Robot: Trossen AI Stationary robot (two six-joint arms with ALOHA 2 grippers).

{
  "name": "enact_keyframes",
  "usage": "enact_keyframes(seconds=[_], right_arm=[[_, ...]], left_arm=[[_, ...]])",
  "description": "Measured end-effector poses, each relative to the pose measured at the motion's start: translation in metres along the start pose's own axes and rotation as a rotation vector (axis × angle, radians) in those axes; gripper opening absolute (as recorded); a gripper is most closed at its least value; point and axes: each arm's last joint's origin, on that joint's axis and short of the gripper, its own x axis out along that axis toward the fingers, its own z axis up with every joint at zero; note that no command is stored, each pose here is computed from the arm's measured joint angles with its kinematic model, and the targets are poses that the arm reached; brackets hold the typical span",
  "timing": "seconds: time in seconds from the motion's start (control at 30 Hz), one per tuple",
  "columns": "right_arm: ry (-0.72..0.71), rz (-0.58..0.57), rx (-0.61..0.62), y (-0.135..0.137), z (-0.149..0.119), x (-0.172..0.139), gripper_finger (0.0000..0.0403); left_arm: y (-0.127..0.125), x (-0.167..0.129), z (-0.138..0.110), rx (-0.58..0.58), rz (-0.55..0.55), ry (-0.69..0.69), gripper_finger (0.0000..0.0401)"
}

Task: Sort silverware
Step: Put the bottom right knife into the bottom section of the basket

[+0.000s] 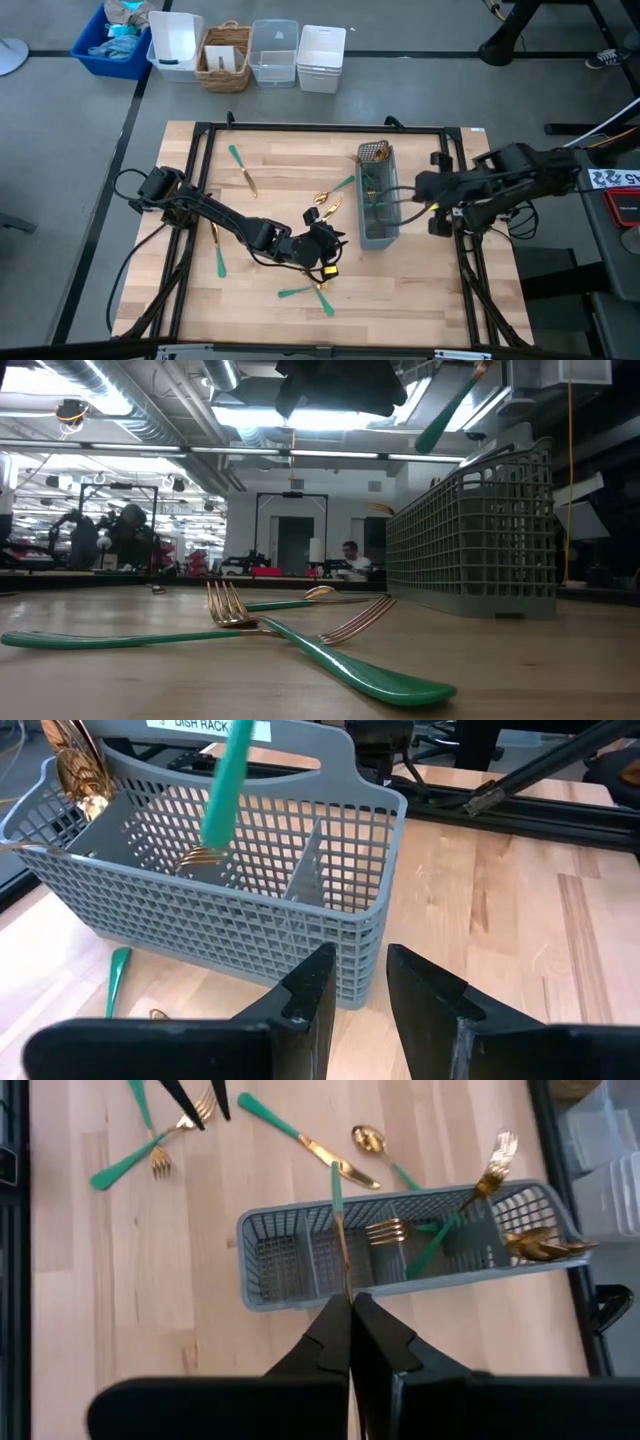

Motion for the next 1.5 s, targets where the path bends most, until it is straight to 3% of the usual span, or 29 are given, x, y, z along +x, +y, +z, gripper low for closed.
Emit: enact_keyframes(seconds=[0.27,0.6,0.93,1.27,1.5], right_arm=[[-0.017,0.001,-0.046,-0.002,-0.003,-0.005,0.0005],[0.142,-0.028,-0.087,0.005,-0.014,0.034,0.0005],[0.233,-0.126,-0.038,-0.015,-0.018,0.061,0.0005],[0.378,-0.105,0.003,-0.023,-0.031,0.090,0.0006],[0.345,-0.080,0.011,-0.019,-0.030,0.102,0.0037]], left_arm=[[0.000,0.000,0.000,0.001,0.000,-0.001,0.0086],[0.000,0.000,0.000,0.002,0.000,-0.001,0.0086],[0.000,0.000,0.000,0.002,0.000,-0.001,0.0086],[0.000,0.000,0.000,0.003,0.000,-0.001,0.0086],[0.000,0.000,0.000,0.003,0.000,-0.001,0.0086]])
